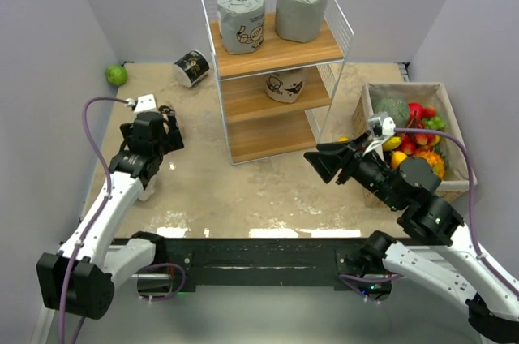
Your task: Place and organize the paper towels onto the shelf
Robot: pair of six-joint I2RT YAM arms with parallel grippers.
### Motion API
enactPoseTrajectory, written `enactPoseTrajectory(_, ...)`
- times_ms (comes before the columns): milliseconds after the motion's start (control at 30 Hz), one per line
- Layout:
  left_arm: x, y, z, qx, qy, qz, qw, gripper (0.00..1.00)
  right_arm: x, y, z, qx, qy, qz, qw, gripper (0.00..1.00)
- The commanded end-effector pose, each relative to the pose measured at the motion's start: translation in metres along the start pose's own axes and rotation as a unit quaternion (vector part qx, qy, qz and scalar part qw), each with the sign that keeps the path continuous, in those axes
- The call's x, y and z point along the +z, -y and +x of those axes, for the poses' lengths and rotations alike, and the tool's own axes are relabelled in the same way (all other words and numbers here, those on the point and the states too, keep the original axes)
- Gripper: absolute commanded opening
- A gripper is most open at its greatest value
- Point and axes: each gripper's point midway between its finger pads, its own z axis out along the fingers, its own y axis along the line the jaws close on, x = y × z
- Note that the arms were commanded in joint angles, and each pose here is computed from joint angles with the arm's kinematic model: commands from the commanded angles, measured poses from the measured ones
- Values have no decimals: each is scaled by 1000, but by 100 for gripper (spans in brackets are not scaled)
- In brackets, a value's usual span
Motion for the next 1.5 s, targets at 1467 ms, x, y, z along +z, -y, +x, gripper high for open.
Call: enactPoseTrajectory(1467, 167, 21, -15, 10, -57, 47, 997, 95, 2, 22, 2, -123, -21, 36, 992, 58)
